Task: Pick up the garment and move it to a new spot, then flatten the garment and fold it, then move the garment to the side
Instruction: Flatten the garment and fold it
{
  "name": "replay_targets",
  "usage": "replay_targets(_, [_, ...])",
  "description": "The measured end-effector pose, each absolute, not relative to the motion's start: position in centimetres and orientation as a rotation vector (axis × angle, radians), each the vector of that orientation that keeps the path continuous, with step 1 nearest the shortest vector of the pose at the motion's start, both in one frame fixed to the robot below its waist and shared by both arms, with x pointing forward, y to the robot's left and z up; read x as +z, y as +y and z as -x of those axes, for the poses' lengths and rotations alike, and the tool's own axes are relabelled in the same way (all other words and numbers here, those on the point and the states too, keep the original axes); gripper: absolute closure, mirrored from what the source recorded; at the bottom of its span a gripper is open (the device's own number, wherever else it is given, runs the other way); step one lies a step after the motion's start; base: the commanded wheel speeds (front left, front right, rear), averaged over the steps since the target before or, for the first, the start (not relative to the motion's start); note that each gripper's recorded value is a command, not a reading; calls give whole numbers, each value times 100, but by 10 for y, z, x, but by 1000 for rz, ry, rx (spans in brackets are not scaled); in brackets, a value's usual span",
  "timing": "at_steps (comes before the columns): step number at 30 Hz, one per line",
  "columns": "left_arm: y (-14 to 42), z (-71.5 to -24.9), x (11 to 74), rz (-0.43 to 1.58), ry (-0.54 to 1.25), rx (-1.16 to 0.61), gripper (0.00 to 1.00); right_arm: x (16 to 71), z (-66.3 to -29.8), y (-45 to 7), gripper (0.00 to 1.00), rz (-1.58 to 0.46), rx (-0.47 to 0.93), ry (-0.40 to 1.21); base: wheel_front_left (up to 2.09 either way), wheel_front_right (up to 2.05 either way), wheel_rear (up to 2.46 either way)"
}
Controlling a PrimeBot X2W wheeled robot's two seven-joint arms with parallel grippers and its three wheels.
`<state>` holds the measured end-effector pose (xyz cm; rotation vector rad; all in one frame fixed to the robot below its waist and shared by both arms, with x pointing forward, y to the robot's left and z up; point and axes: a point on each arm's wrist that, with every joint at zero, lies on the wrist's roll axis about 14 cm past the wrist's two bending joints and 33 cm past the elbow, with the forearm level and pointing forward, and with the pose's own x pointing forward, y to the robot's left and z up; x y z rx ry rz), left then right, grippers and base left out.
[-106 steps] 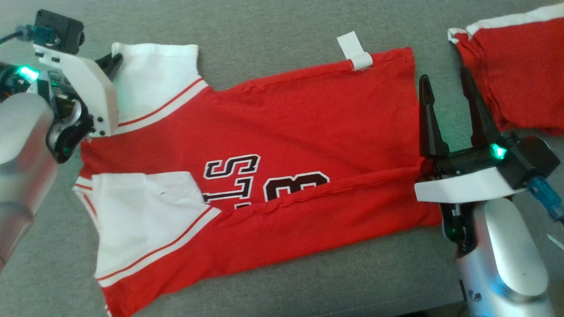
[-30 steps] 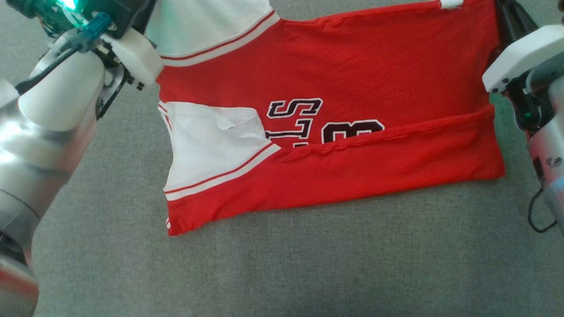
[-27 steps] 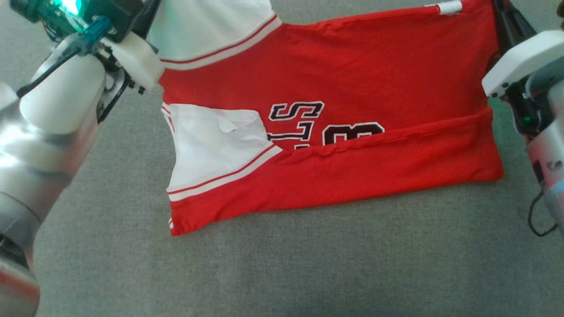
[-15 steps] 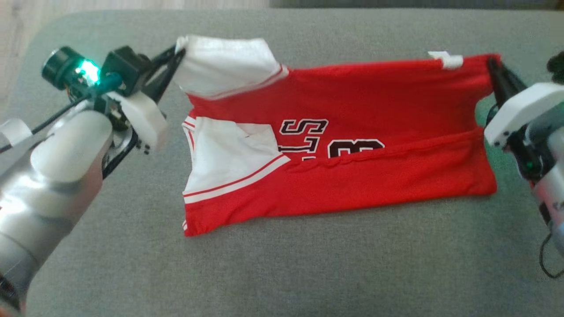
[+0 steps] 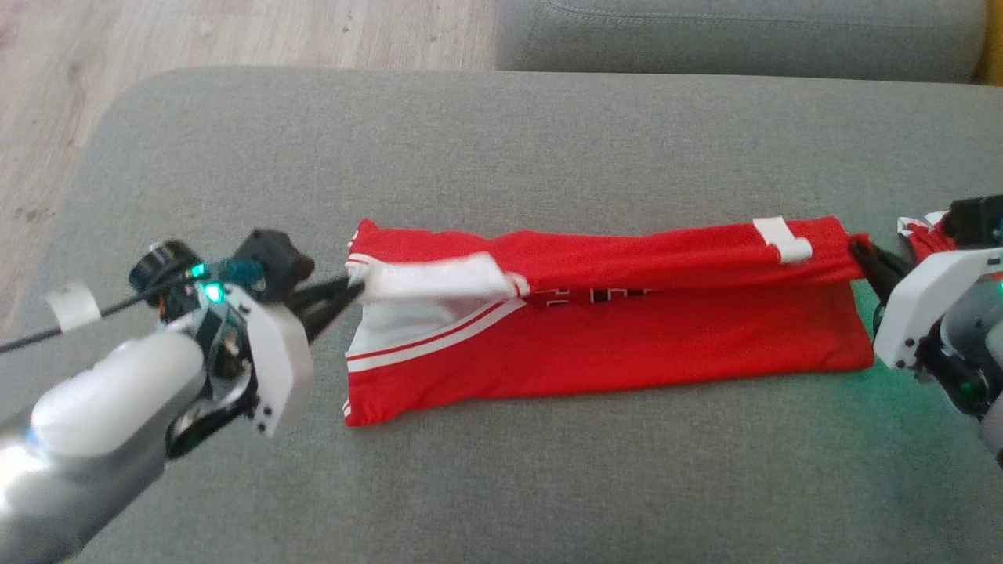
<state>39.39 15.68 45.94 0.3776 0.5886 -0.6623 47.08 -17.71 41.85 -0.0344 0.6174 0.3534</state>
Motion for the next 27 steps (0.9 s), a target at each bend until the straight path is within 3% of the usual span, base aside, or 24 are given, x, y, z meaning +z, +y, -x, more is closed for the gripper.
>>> replay_targets(9, [157,-341,439,-361,789,-734,100,408,-445,-183,100,47,386,748,0,0,0])
replay_targets(27, [149,-331,414,-363,870,-773,100,373,-413,-197,100,72,400,978,0,0,0])
